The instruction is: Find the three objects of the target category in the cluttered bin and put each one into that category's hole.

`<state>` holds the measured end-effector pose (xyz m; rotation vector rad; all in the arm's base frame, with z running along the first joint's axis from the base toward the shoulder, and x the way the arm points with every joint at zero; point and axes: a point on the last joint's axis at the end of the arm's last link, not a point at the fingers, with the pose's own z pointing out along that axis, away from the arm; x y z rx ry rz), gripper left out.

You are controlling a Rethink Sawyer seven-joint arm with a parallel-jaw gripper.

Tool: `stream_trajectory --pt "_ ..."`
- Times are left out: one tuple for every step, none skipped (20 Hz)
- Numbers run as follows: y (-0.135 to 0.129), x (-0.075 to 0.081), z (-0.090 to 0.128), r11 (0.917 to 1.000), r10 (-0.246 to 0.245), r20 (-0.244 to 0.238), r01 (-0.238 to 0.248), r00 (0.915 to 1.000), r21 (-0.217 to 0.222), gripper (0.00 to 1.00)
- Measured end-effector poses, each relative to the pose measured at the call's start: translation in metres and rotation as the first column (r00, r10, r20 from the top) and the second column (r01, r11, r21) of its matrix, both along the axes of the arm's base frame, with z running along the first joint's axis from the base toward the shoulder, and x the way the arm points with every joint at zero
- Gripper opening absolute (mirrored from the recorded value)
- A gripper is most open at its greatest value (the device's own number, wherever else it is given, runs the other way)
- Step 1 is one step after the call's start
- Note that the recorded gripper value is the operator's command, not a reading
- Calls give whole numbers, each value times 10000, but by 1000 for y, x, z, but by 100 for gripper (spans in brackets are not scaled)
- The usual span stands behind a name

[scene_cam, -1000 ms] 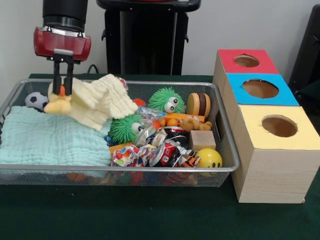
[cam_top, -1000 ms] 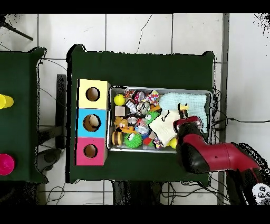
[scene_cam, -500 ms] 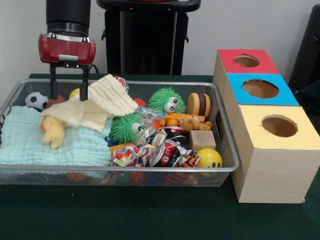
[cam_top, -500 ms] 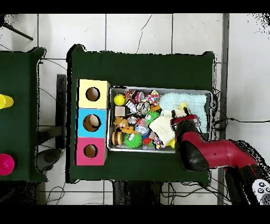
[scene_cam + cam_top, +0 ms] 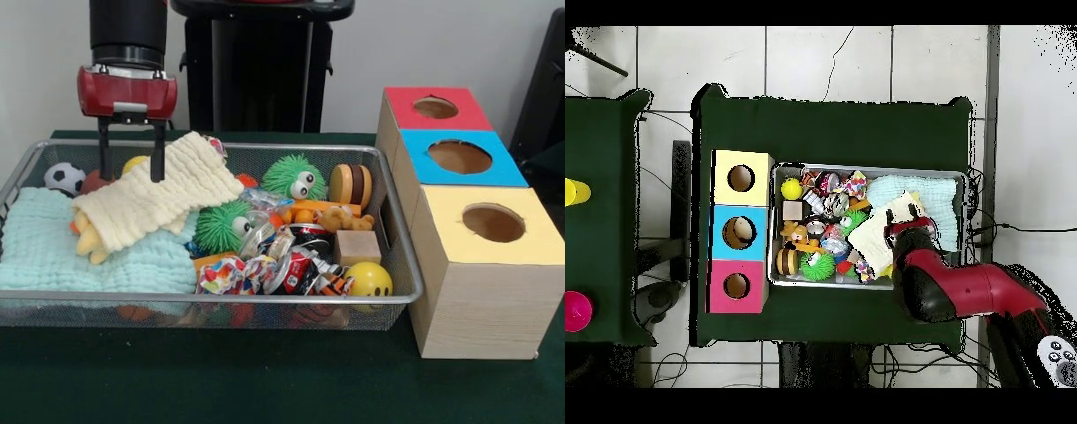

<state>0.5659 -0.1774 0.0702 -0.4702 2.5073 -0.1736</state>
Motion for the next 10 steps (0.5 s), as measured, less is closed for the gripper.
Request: stream_trajectory --pt "1 0 0 10000 20 -1 -20 10000 3 100" --pt "2 0 0 10000 34 -5 -34 10000 6 100" --pt "3 0 0 10000 47 -9 -47 10000 5 100" --pt "3 0 0 10000 58 -10 -58 10000 4 100" --pt "3 0 0 10000 57 -4 -57 10000 2 100" --pt "3 0 0 10000 60 -3 -60 10000 4 100" --pt "3 0 0 10000 64 -1 -64 10000 6 100" --pt "3 1 0 10000 70 8 -70 10000 6 100" --pt "4 1 0 10000 78 17 -78 10000 13 100" --pt "4 2 1 10000 86 26 -86 10000 20 100"
